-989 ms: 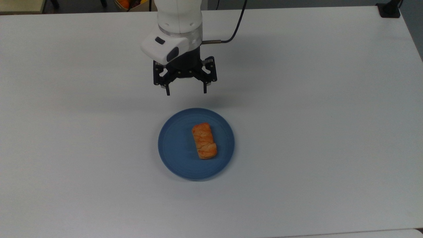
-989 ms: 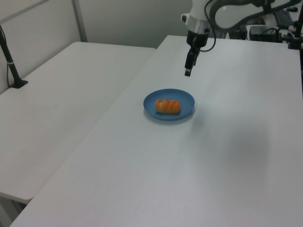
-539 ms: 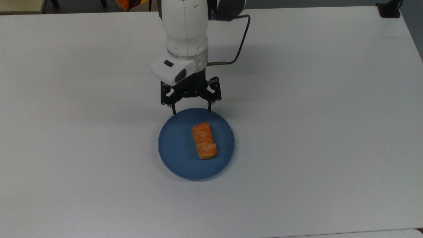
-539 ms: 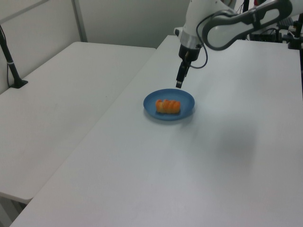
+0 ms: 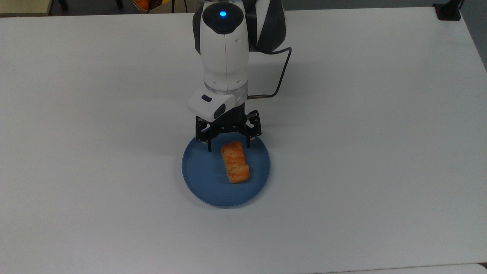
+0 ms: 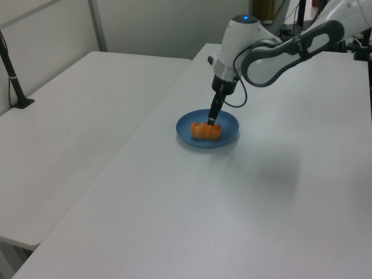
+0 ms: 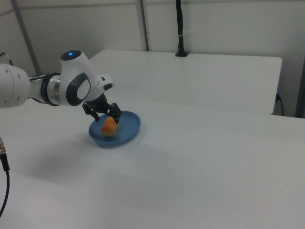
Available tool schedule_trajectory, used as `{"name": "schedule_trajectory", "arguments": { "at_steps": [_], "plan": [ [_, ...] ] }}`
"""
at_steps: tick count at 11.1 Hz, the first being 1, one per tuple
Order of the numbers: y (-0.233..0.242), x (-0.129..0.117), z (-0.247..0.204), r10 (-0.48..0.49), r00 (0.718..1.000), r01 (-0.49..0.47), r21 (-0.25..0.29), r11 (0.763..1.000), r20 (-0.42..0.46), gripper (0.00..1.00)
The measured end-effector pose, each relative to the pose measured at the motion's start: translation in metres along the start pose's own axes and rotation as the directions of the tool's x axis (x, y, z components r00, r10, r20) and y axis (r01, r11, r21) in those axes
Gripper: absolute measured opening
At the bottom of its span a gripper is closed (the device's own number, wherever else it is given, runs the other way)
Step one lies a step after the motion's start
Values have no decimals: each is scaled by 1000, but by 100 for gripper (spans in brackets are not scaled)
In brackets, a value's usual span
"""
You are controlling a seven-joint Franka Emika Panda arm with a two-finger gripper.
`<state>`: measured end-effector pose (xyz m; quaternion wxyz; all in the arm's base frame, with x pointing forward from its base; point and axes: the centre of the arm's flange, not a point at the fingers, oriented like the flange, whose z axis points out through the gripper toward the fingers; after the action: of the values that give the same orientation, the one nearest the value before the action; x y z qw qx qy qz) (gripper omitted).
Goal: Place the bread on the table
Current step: 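Lower the gripper and close it on the bread roll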
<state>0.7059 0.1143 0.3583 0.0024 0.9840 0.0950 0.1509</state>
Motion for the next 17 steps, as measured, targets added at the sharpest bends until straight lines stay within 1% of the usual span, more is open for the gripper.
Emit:
{"name": "schedule_trajectory", "arguments": {
  "at_steps": [6, 8, 10, 11, 13, 15, 17],
  "plan": [
    [-11, -6, 57, -6, 999, 6, -1, 1000, -44, 100],
    [-11, -6, 58, 23, 999, -23, 0, 1000, -47, 100],
    [-11, -4, 56, 42, 998, -42, 1, 999, -53, 96],
    [-11, -3, 55, 43, 997, -43, 2, 999, -57, 83],
    [-11, -1, 53, 44, 997, -44, 2, 999, -60, 72],
    [-11, 1, 51, 45, 997, -45, 2, 999, -67, 39],
    [-11, 3, 47, 46, 996, -46, 3, 999, -74, 15]
  ]
}}
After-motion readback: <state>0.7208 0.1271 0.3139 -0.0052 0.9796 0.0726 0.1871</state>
